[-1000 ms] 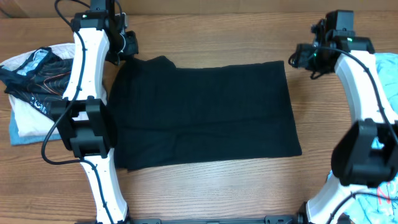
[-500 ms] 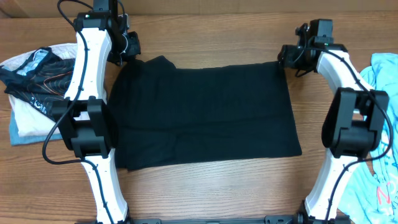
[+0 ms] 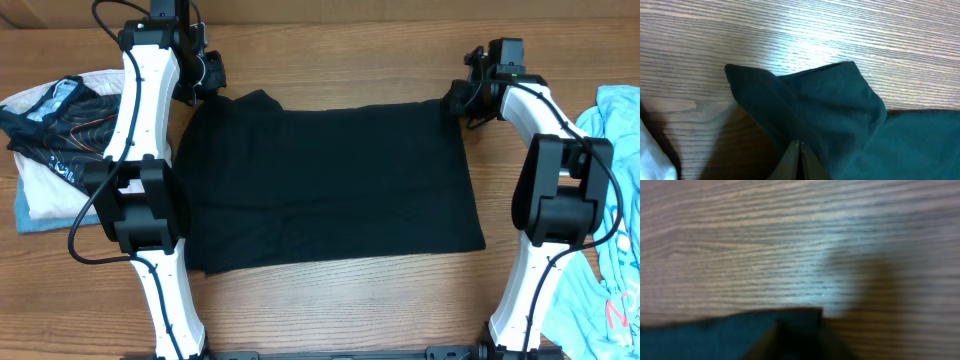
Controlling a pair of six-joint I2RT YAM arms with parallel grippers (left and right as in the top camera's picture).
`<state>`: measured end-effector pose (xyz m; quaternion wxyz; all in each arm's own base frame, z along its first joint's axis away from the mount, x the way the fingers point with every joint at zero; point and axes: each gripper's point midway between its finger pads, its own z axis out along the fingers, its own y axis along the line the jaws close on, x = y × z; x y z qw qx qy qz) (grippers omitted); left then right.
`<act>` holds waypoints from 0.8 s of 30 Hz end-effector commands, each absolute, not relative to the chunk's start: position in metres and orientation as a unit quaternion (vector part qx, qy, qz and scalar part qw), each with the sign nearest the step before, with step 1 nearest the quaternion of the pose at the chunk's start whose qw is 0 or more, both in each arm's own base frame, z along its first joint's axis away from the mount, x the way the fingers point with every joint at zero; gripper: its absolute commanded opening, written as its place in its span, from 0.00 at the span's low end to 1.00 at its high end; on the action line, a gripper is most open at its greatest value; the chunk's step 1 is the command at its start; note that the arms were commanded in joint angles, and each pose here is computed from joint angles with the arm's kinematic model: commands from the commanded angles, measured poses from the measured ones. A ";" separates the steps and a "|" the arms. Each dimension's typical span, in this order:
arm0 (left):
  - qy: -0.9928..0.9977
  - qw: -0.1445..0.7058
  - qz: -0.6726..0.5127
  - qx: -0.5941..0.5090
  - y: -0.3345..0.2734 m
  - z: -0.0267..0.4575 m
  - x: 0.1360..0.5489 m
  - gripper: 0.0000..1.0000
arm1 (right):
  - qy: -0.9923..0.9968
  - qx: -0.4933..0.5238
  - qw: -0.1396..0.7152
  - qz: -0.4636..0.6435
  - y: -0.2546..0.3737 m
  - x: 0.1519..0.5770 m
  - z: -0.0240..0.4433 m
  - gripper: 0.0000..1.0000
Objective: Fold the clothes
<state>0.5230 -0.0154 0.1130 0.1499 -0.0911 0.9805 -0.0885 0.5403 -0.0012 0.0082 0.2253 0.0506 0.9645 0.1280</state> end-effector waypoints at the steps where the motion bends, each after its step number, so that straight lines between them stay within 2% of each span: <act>1: 0.976 0.174 -0.088 -0.097 -0.015 0.134 0.527 0.04 | 0.964 0.050 0.223 0.135 0.005 0.543 0.005 0.13; 3: 0.976 0.172 -0.087 -0.097 -0.015 0.134 0.526 0.04 | 0.966 0.063 0.221 0.121 0.000 0.542 0.003 0.04; 10: 0.982 0.151 -0.030 -0.109 0.004 0.128 0.513 0.04 | 0.968 0.119 0.217 0.052 -0.029 0.539 0.016 0.04; 16: 0.985 0.132 -0.022 -0.111 0.007 0.126 0.503 0.04 | 0.963 0.140 0.232 0.006 -0.046 0.536 0.061 0.04; 24: 0.986 0.116 -0.020 -0.115 0.008 0.143 0.484 0.04 | 0.966 0.143 0.216 0.002 -0.045 0.506 0.104 0.04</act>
